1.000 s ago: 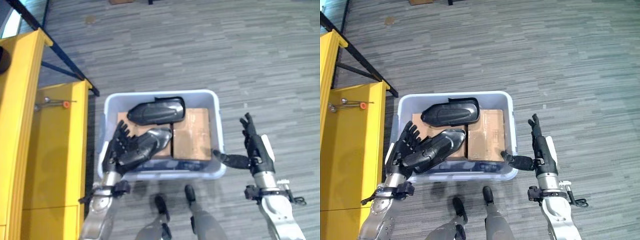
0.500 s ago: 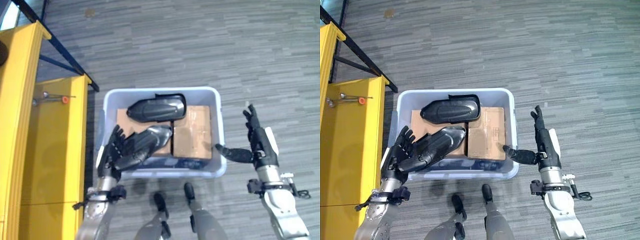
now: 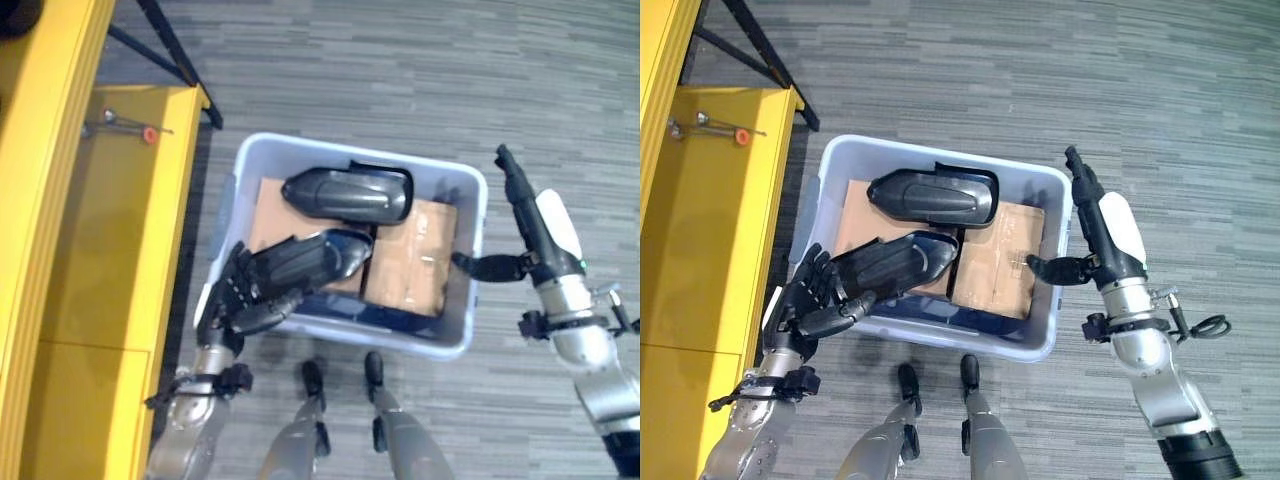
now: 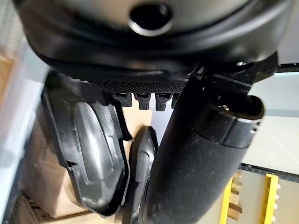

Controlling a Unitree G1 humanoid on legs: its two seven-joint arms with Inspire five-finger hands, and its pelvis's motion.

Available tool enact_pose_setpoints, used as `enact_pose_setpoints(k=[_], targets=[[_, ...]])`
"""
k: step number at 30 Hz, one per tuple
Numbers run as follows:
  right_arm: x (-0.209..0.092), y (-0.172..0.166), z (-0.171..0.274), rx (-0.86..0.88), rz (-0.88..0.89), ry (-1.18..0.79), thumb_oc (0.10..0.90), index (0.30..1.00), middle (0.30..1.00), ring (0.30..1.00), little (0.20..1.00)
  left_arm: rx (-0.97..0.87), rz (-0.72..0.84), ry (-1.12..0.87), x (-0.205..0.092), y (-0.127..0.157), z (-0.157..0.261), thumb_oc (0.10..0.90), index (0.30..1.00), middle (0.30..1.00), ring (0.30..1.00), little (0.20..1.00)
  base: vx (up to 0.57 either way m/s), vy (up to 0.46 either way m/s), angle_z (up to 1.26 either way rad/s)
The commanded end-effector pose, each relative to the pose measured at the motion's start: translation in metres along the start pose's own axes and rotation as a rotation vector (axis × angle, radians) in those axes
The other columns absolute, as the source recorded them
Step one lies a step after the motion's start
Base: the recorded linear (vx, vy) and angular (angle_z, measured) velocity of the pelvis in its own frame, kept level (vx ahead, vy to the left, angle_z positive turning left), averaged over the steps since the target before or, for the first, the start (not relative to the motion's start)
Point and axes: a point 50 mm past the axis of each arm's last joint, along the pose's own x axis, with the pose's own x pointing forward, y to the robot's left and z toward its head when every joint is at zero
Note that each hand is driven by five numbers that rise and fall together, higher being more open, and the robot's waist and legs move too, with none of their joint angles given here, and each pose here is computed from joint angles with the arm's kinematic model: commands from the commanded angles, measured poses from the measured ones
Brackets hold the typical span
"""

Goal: Move parts from the plastic box to the shelf.

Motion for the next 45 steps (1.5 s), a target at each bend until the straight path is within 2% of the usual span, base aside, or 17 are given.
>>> enact_pose_setpoints(k=[1, 3, 5, 7, 10, 12, 23, 31, 38, 45], targets=[[0.022, -0.026, 0.024, -0.168, -0.098, -0.16, 0.9, 1.0, 1.0, 1.0, 1.0, -0.038, -0.081, -0.233, 0.004, -0.011, 0.042, 0.9, 1.0, 1.0, 1.0, 1.0, -0.03, -0.017, 0.09], [0.032, -0.032, 0.024, -0.283, -0.077, -0.169, 0.9, 1.0, 1.0, 1.0, 1.0, -0.041, -0.097, -0.231, 0.004, -0.013, 0.043, 0.9, 1.0, 1.0, 1.0, 1.0, -0.01, -0.009, 0.09], [0.036, -0.034, 0.025, -0.319, -0.08, -0.181, 0.9, 1.0, 1.0, 1.0, 1.0, -0.039, -0.103, -0.234, 0.004, -0.013, 0.044, 0.9, 1.0, 1.0, 1.0, 1.0, -0.03, -0.005, 0.03], [0.048, -0.041, 0.026, -0.499, -0.049, -0.204, 0.9, 1.0, 1.0, 1.0, 1.0, -0.037, -0.12, -0.232, 0.004, -0.016, 0.044, 0.9, 1.0, 1.0, 1.0, 1.0, -0.03, -0.003, 0.03], [0.059, -0.043, 0.029, -0.544, -0.028, -0.218, 0.9, 1.0, 1.0, 1.0, 1.0, -0.043, -0.131, -0.236, 0.004, -0.018, 0.045, 0.9, 1.0, 1.0, 1.0, 1.0, -0.01, 0.0, 0.03], [0.073, -0.056, 0.026, -0.756, 0.045, -0.216, 0.9, 1.0, 1.0, 1.0, 1.0, -0.037, -0.145, -0.233, 0.005, -0.018, 0.045, 0.9, 1.0, 1.0, 1.0, 1.0, -0.02, 0.008, 0.06], [0.099, -0.064, 0.039, -1.191, 0.161, -0.316, 0.9, 1.0, 1.0, 1.0, 1.0, -0.029, -0.158, -0.268, 0.009, -0.02, 0.053, 0.9, 1.0, 1.0, 1.0, 1.0, 0.0, -0.004, 0.04], [0.108, -0.065, 0.055, -1.335, 0.171, -0.396, 0.9, 1.0, 1.0, 1.0, 1.0, -0.05, -0.174, -0.288, 0.012, -0.026, 0.057, 0.9, 1.0, 1.0, 1.0, 1.0, 0.0, -0.004, 0.04], [0.114, -0.066, 0.062, -1.385, 0.176, -0.422, 0.9, 1.0, 1.0, 1.0, 1.0, -0.06, -0.173, -0.303, 0.013, -0.028, 0.059, 0.9, 1.0, 1.0, 1.0, 1.0, 0.0, -0.003, 0.01], [0.121, -0.083, 0.049, -1.501, 0.235, -0.325, 0.9, 1.0, 1.0, 1.0, 1.0, -0.062, -0.162, -0.302, 0.012, -0.024, 0.059, 0.9, 1.0, 1.0, 1.0, 1.0, 0.01, -0.023, 0.06]])
